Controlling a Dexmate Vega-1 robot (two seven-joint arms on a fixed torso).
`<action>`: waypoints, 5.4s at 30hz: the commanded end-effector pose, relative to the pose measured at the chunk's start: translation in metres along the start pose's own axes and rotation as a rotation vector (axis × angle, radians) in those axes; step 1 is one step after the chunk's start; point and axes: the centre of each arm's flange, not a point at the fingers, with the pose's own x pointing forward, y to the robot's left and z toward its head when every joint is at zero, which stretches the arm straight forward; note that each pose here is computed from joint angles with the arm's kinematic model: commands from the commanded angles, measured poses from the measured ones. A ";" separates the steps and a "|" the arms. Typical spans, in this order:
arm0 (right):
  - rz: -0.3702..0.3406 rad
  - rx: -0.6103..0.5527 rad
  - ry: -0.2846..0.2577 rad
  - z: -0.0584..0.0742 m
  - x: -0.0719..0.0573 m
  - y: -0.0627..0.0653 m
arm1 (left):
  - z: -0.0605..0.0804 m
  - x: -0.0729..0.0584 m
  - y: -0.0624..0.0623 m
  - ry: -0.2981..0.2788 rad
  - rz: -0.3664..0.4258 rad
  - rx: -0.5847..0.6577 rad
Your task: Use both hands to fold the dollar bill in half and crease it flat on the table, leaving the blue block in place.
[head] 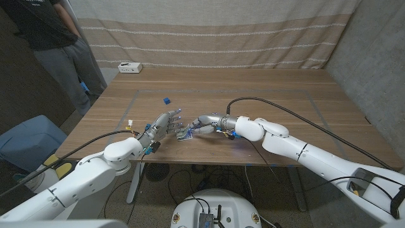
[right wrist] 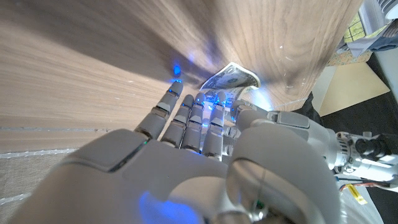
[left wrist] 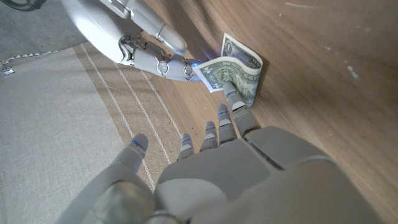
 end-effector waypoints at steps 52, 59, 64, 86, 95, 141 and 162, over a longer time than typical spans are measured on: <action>0.062 -0.124 -0.008 0.009 0.015 -0.001 | 0.009 0.027 0.008 0.026 -0.027 0.032; 0.071 -0.132 0.008 0.005 0.016 0.001 | 0.009 0.027 0.008 0.025 -0.026 0.033; 0.075 -0.137 0.017 0.003 0.014 0.003 | 0.009 0.027 0.008 0.024 -0.027 0.035; 0.112 -0.216 0.018 0.011 0.019 0.011 | 0.038 0.011 0.010 -0.159 0.091 0.200; 0.115 -0.215 0.021 0.011 0.020 0.011 | 0.073 -0.007 0.000 -0.237 0.327 0.654; 0.117 -0.221 0.018 0.014 0.020 0.011 | 0.089 0.012 -0.006 0.104 0.144 1.284; 0.117 -0.220 0.014 0.015 0.021 0.011 | 0.076 0.029 -0.013 0.183 0.047 1.348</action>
